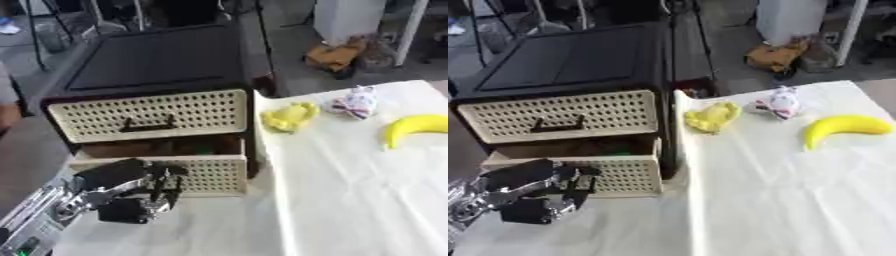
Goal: Pick up objects from table and place into drawer.
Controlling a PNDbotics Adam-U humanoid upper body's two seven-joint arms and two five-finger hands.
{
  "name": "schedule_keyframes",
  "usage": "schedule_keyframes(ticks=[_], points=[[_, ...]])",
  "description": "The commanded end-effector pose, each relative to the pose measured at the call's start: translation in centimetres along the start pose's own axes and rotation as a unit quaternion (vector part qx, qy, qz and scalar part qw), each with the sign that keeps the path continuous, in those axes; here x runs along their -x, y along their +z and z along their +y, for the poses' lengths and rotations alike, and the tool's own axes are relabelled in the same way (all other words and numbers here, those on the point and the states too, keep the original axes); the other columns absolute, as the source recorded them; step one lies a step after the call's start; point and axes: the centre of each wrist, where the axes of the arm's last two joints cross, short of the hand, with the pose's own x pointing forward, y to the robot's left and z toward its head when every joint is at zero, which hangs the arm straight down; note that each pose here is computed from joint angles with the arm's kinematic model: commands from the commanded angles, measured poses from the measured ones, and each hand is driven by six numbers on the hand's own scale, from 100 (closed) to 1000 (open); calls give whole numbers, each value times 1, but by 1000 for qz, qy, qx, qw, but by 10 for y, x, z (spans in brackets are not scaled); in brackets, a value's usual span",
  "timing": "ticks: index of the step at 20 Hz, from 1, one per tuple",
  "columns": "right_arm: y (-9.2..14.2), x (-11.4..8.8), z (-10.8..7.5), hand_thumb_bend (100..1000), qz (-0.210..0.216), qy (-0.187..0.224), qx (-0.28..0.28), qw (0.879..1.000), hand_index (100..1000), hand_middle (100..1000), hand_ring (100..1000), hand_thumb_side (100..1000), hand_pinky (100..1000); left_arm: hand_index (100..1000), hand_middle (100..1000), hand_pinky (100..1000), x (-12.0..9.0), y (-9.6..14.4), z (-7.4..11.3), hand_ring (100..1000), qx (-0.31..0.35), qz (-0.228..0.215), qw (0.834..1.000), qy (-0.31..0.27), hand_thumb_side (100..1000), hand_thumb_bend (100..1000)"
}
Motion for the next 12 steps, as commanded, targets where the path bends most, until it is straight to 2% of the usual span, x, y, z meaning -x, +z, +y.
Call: schedule_keyframes(ticks=[1, 12], points=[[-6, -9, 2, 172, -15, -1, -8, 1000, 793, 533, 771, 947, 585, 1000, 705, 100, 11, 6, 9, 100, -9, 24, 1000, -11, 1000, 100], [-6, -10, 3, 168, -15, -1, -7, 1000, 792, 533, 771, 946, 585, 1000, 756, 100, 22, 7, 10, 100, -41, 40, 998, 3, 1000, 100]])
